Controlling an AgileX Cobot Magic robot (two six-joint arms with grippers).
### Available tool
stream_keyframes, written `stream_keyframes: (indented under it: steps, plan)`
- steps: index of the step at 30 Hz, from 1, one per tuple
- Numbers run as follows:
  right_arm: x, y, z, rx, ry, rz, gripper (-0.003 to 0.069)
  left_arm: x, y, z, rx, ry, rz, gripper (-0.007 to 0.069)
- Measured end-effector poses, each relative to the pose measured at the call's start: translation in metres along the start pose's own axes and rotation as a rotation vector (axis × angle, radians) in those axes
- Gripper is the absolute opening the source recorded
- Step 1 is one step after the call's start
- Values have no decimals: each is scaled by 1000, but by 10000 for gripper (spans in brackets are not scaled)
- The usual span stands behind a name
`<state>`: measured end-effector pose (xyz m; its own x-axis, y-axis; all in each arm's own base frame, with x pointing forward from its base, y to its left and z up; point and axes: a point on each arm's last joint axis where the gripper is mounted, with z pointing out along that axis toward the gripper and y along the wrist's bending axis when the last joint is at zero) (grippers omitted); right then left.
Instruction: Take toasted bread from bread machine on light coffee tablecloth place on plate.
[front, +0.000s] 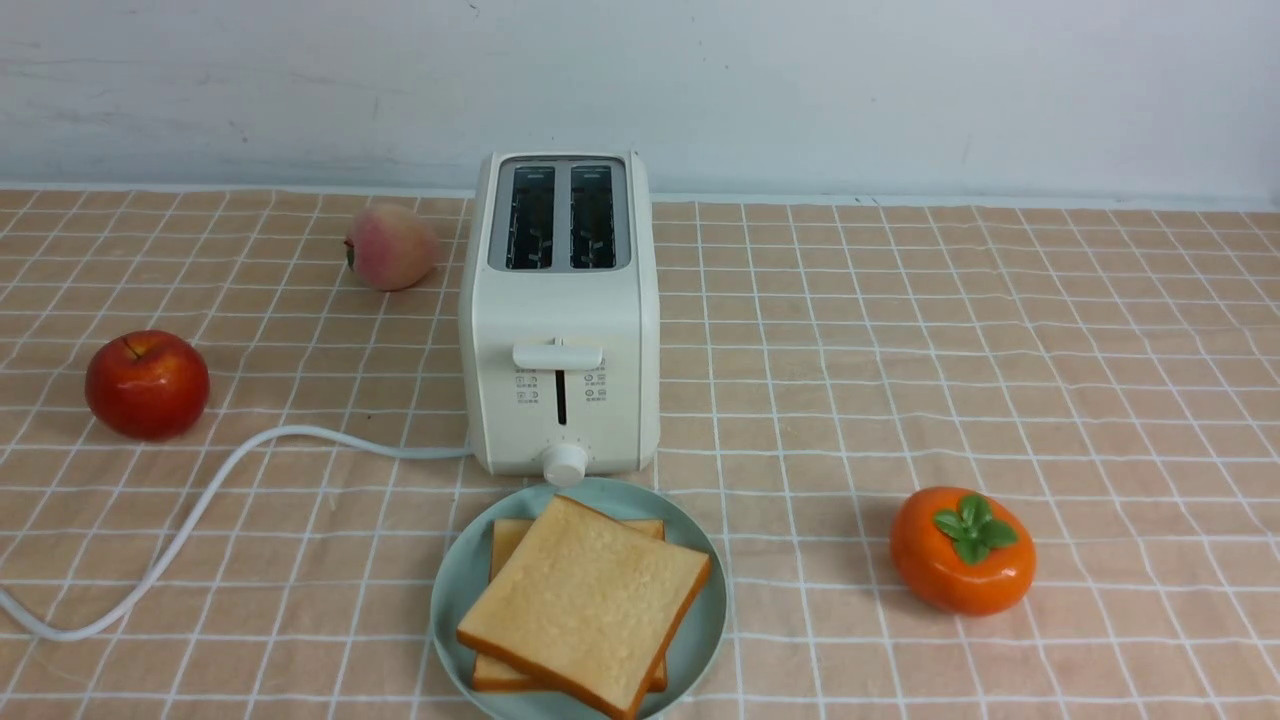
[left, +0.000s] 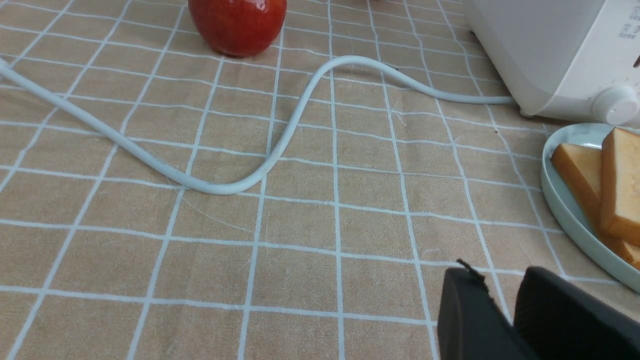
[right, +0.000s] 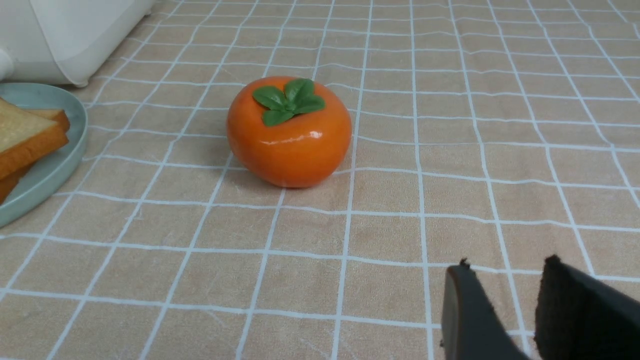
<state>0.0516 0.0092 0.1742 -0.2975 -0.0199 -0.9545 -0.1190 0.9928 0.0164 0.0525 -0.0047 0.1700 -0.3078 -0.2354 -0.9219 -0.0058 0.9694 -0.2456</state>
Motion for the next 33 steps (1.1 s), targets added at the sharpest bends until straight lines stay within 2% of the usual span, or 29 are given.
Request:
stream_keyframes:
  steps: [33]
  plan:
    - [0, 0, 0, 0, 0, 0, 237, 0, 0, 0, 0, 0, -1, 181]
